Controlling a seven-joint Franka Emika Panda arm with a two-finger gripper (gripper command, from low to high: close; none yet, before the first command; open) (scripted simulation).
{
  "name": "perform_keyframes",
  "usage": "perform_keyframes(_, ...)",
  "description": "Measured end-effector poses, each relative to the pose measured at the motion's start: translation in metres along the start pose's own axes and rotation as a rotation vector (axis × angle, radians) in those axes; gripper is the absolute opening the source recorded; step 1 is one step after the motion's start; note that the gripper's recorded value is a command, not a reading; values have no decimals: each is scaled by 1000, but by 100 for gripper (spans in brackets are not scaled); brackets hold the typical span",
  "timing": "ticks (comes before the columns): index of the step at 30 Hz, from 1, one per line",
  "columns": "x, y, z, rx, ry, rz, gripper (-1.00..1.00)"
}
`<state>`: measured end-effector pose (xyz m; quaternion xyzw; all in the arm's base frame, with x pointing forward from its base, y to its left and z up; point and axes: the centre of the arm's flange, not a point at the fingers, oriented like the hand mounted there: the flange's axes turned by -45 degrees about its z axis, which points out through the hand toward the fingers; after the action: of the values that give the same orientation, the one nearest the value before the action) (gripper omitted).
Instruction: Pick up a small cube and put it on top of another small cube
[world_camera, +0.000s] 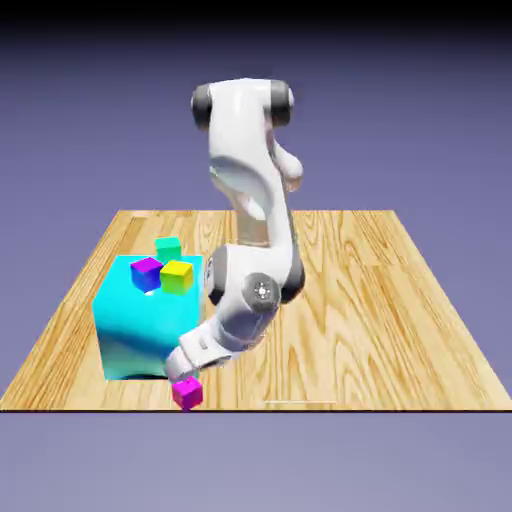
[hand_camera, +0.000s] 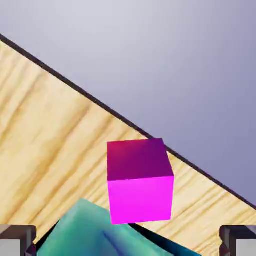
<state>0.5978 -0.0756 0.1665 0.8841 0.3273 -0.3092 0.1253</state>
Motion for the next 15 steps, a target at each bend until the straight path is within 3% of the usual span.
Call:
perform_keyframes(3,5,4,11,11,-39,-17,0)
perform_keyframes(5,13,4,55,10,-39,-17,0)
perform_keyframes(6,16,3,76,11,-39,-17,-100)
perform_keyframes(8,16,3,76,11,-38,-17,-100)
perform_keyframes(12,1,7,-6,-15,-45,-38,-100)
perform_keyframes(15,-62,29,-30,93,-81,173,-100)
